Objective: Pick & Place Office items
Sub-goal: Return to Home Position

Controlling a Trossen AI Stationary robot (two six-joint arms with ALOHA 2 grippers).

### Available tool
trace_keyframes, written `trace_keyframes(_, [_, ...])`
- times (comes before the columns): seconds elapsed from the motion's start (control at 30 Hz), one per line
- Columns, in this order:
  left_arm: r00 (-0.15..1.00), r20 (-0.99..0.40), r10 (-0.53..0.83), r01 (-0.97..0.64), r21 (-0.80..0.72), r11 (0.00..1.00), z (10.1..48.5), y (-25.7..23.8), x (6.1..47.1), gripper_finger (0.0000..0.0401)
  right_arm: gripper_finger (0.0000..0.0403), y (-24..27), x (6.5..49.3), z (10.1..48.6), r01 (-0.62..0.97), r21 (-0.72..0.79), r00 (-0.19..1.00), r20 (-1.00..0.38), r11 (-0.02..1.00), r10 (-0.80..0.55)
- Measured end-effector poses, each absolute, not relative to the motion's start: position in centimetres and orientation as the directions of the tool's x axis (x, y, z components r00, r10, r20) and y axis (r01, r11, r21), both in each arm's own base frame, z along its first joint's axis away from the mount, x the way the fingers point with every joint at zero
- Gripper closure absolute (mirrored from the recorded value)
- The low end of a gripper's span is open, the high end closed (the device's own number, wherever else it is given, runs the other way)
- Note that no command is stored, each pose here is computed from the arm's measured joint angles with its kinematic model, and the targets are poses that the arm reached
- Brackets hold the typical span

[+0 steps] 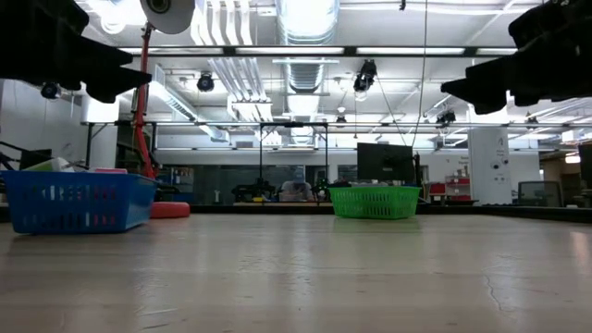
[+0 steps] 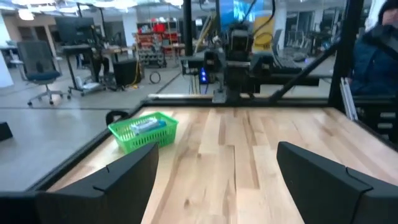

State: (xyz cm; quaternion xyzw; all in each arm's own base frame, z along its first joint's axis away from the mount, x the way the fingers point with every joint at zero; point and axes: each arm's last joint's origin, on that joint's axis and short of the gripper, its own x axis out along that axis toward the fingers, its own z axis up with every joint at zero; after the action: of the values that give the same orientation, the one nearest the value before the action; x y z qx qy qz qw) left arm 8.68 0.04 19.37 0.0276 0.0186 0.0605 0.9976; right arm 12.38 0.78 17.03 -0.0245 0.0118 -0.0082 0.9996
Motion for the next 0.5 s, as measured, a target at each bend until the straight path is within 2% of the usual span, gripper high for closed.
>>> trace_keyframes(0.5, [0.984, -0.023, 0.178, -0.177, 0.026, 0.984, 19.5, 0.2, 8.6, 0.0069, 0.017, 0.6, 9.6, 17.4, -0.01, -0.051, 0.999, 0.048, 0.999, 0.012])
